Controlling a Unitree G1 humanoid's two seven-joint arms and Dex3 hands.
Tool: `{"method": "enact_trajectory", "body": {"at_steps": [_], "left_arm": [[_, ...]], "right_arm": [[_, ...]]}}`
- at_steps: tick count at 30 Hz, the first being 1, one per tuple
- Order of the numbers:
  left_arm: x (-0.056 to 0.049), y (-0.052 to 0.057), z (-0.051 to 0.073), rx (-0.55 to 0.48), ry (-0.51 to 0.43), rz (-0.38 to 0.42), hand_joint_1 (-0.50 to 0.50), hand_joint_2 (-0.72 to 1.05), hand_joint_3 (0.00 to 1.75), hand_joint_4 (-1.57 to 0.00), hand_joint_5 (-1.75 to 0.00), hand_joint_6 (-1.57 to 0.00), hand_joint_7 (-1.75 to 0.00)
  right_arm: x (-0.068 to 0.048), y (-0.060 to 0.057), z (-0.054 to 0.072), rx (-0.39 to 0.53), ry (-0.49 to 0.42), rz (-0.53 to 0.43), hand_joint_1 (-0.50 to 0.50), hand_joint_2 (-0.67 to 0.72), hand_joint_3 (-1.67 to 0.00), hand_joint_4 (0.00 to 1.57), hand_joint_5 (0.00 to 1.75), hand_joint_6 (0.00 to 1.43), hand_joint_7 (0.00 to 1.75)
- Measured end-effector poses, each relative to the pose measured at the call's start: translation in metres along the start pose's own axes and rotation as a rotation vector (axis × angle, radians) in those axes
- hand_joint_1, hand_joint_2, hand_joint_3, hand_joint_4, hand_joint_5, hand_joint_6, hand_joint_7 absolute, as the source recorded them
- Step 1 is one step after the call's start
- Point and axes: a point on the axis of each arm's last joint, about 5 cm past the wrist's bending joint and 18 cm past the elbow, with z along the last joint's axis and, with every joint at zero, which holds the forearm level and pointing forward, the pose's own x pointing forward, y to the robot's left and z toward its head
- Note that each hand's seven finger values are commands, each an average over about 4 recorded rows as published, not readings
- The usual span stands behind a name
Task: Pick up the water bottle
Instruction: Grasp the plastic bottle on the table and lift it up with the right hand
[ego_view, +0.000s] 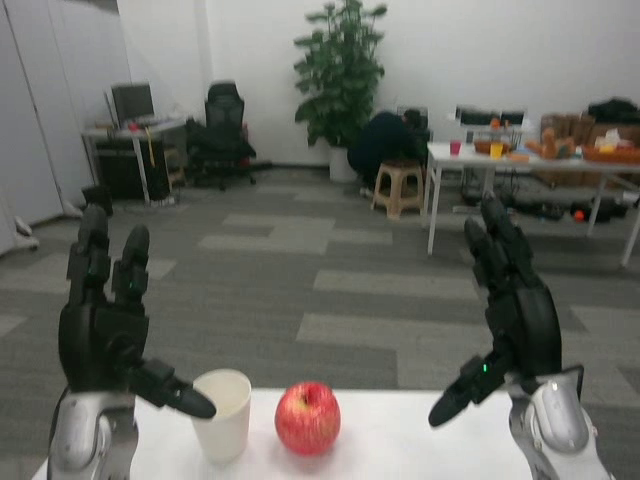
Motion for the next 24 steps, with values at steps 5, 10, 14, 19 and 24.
{"method": "enact_trajectory", "body": {"at_steps": [5,10,14,19,24], "left_arm": [[-0.002,-0.001,-0.003,0.001,0.021,-0.007,-0.5,-0.72,0.09,0.0,-0.31,0.0,0.0],[-0.003,-0.001,-0.003,0.003,0.025,-0.005,-0.5,-0.72,0.09,0.0,-0.23,0.0,0.0],[-0.003,0.001,-0.004,0.006,0.034,-0.001,-0.5,-0.72,0.09,0.0,-0.21,0.0,0.0],[-0.004,0.004,-0.005,0.003,0.058,-0.013,-0.5,-0.72,0.09,0.0,-0.21,0.0,0.0],[-0.006,0.008,-0.006,0.004,0.097,-0.043,-0.5,-0.72,0.09,0.0,-0.21,0.0,0.0]], "right_arm": [[-0.005,-0.003,-0.003,0.007,0.039,-0.002,-0.46,0.72,0.0,0.0,0.0,0.0,0.0],[-0.014,-0.011,-0.005,0.072,0.093,-0.059,-0.46,0.72,0.0,0.0,0.0,0.0,0.0],[-0.021,-0.026,-0.003,0.091,0.108,-0.152,-0.46,0.72,0.0,0.0,0.0,0.0,0.0],[-0.027,-0.039,0.003,0.089,0.11,-0.222,-0.46,0.72,0.0,0.0,0.0,0.0,0.0],[-0.04,-0.048,0.003,0.147,0.201,-0.243,-0.46,0.72,0.0,0.0,0.0,0.0,0.0]]}}
